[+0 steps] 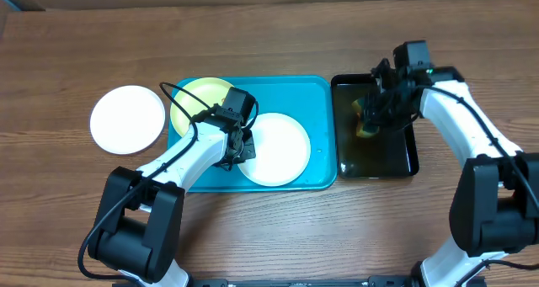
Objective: Clean dirty plates on tray and stack at the side
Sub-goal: 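Return the sponge to the black tray and withdraw the right gripper, then lift the white plate with the left gripper and tip it over the black tray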
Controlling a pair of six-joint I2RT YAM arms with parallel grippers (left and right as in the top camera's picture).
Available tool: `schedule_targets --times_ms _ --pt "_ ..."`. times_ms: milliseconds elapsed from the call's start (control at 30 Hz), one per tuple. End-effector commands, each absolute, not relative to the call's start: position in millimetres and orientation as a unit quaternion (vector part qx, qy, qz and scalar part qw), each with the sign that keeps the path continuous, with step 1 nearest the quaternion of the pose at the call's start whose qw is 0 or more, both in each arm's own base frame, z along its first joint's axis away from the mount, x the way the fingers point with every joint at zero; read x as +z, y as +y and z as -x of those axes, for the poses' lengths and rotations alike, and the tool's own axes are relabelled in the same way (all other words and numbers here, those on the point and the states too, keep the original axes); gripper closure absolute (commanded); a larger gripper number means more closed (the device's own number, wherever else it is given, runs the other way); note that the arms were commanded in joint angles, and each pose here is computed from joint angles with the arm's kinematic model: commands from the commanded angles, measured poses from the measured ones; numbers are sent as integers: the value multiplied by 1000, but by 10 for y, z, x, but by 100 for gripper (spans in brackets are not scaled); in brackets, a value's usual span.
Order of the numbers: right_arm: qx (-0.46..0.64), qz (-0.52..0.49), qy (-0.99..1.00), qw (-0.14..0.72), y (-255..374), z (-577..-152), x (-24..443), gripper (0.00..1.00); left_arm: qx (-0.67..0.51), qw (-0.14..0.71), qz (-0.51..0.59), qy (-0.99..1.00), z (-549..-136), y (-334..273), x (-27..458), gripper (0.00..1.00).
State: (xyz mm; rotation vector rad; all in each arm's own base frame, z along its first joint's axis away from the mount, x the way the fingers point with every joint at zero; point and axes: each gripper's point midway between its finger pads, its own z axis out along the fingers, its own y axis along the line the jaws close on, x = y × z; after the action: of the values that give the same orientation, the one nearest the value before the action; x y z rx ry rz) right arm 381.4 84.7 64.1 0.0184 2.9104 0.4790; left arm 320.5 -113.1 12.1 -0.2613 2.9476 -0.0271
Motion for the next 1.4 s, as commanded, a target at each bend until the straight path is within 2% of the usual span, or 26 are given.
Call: schedule_targets --times_ms 0,200,233,333,533,633,700,767,900,1367 --pt "85 -37 989 116 583 -3826 428 96 -1 91 83 992 -3191 -1086 105 91" --pt "78 -36 985 150 550 -3892 240 96 -1 91 82 992 -3193 -1085 105 89" --pt "77 -36 985 151 547 -3884 220 93 -1 91 80 993 -3194 -1086 105 87" --pt "77 -36 985 147 545 -3855 191 72 -1 91 79 993 -3192 -1086 105 81" --pt "76 -38 986 143 540 -3910 353 52 2 86 79 993 -3169 -1077 100 76" --pt "77 -38 985 149 548 -4007 541 48 3 82 79 994 -3148 -1070 97 85" --pt "78 -38 984 157 549 -4089 694 40 5 79 78 994 -3132 -1064 94 96" --pt "78 -44 982 165 521 -4168 871 29 7 75 78 994 -3114 -1056 92 96" --pt "74 -101 977 171 305 -4255 1122 0 3 87 56 995 -3163 -1074 200 96" --pt "53 -244 957 149 -768 -4064 1121 0 -10 203 55 978 -3492 -1072 1003 96"
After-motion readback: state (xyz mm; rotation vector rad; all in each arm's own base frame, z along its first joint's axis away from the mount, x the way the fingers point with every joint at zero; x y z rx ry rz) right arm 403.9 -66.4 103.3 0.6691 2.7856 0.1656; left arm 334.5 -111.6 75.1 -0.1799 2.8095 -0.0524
